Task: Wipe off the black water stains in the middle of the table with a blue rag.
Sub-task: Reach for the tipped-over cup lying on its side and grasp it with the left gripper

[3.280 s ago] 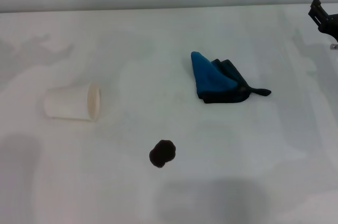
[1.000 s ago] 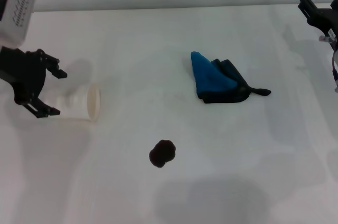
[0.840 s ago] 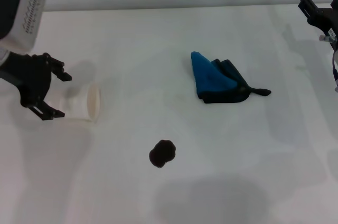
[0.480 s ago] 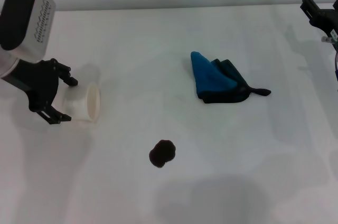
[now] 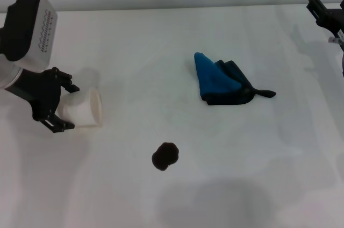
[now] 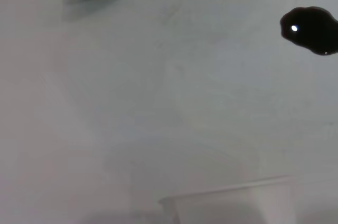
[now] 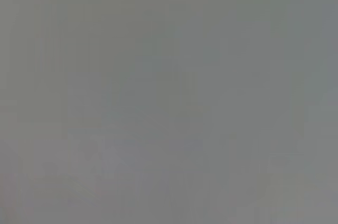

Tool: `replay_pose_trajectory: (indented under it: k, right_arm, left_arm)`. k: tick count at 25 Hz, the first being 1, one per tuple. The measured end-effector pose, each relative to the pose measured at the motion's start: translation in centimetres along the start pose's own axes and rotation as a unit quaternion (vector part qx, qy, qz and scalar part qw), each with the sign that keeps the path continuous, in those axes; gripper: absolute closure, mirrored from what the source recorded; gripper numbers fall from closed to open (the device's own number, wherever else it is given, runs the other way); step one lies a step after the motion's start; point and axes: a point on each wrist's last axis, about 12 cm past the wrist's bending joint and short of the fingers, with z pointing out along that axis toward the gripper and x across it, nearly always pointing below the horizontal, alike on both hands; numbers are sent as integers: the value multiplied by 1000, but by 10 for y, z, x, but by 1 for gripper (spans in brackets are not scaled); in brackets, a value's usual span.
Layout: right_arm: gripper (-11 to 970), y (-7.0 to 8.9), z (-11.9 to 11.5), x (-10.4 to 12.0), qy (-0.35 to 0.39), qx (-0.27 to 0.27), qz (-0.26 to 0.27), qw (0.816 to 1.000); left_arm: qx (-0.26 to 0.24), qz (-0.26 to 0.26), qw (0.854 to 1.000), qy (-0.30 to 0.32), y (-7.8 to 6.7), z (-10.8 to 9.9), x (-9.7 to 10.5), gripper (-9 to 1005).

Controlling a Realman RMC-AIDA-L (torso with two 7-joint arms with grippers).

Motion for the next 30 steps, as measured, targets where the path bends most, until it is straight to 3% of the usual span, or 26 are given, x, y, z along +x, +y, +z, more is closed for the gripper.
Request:
replay_pose_trajectory:
  k: [30]
  right_arm:
    - [86, -11, 2, -9, -15, 7, -14, 1000]
  left_arm:
    - [-10, -72, 997, -24, -6, 14, 0, 144]
